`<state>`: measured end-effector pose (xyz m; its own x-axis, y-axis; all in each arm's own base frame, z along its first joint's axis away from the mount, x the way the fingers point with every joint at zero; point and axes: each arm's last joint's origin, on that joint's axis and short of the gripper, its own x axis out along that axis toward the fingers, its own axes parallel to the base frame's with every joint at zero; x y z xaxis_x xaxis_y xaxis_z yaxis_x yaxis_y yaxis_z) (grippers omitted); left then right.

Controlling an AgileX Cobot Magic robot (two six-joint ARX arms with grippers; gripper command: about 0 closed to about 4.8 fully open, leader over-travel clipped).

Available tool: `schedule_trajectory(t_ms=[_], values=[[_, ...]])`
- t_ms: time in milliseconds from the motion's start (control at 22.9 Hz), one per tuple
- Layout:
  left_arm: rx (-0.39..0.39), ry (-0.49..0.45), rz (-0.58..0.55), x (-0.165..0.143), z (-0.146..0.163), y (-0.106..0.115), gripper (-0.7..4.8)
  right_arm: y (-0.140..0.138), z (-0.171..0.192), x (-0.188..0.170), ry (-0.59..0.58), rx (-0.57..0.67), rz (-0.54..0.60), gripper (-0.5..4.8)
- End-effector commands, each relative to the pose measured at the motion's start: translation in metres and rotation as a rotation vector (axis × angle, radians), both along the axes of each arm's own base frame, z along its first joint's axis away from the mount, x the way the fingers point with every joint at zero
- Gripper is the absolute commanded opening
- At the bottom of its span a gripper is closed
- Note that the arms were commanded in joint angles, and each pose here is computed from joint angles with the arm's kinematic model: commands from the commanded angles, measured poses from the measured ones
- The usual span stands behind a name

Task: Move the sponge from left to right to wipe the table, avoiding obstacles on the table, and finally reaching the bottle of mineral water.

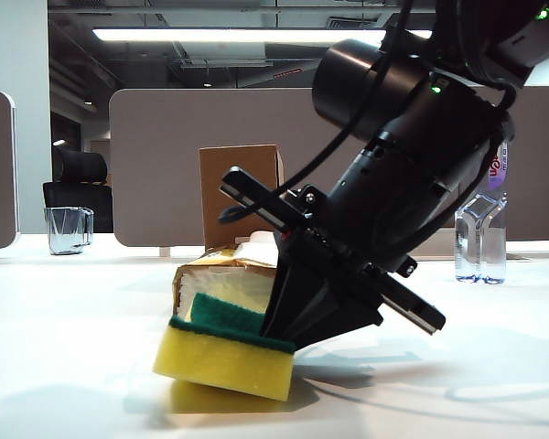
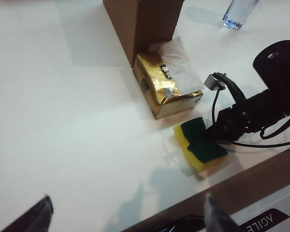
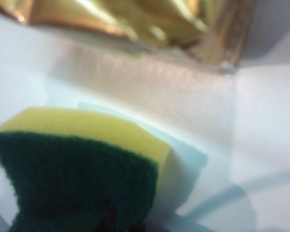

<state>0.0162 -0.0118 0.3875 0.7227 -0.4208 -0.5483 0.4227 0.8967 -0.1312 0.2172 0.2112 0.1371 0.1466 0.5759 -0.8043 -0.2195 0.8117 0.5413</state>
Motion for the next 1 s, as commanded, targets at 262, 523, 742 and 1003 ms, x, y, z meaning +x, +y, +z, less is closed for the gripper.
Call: schedule_trajectory(t_ms=[262, 523, 742, 1003], values=[[-0.008, -0.025, -0.004, 0.001, 0.003, 0.0, 4.04, -0.034, -0.016, -0.002, 0.078, -0.259, -0.067, -0.08], [-0.009, -0.039, -0.004, 0.001, 0.004, 0.0, 4.04, -0.059, -0.011, -0.007, 0.06, -0.251, -0.118, -0.08], [-0.009, -0.043, -0.004, 0.002, 0.004, 0.0, 4.04, -0.093, -0.01, -0.02, 0.061, -0.261, -0.18, -0.08], [-0.009, -0.043, -0.004, 0.002, 0.004, 0.0, 4.04, -0.12, -0.007, -0.023, 0.078, -0.317, -0.208, -0.08]])
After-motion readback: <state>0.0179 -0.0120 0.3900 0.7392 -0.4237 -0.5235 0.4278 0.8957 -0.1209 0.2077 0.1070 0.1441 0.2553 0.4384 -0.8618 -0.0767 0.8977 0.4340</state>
